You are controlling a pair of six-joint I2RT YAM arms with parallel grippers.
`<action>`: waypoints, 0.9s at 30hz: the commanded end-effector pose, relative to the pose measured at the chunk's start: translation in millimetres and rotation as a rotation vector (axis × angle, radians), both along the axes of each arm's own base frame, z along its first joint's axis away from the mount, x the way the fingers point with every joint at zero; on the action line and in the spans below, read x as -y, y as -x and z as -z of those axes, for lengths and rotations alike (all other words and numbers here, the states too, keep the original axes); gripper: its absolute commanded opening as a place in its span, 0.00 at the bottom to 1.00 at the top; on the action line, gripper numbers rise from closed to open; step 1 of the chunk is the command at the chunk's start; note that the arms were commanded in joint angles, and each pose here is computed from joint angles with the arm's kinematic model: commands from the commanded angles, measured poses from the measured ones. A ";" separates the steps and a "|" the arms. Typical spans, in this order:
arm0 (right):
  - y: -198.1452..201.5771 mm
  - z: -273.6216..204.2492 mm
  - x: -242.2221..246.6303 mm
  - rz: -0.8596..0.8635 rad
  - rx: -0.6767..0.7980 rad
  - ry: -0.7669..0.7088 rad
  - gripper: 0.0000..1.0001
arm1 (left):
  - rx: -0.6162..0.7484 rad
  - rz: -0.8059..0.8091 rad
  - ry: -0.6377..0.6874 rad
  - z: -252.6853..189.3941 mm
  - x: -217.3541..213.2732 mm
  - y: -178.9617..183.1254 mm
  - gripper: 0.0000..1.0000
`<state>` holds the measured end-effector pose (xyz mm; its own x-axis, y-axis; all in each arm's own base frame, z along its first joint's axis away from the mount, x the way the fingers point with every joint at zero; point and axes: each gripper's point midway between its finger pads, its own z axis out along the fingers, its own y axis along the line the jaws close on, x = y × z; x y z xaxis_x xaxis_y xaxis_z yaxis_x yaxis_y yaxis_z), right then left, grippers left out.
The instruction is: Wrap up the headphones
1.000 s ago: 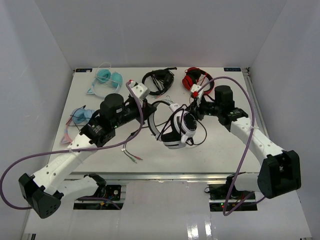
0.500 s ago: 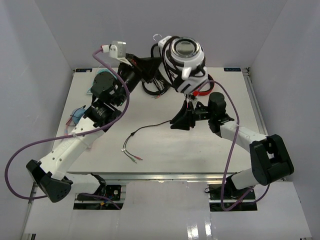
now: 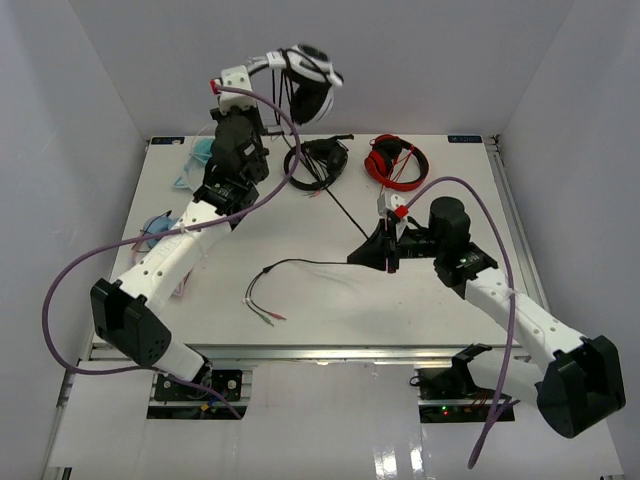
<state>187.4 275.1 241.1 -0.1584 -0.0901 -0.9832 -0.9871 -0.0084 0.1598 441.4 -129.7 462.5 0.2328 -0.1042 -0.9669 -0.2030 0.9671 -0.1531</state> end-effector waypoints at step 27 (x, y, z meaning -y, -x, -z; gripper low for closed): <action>-125.1 10.2 33.6 0.367 0.268 0.225 0.18 | -0.076 1.182 -0.165 79.6 122.9 191.4 0.00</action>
<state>341.1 213.7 233.6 0.0921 -0.4939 -0.8646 -0.7939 0.4877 -0.3631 277.9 -223.5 302.4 0.0051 0.1714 -0.9852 0.7045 0.6986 0.1252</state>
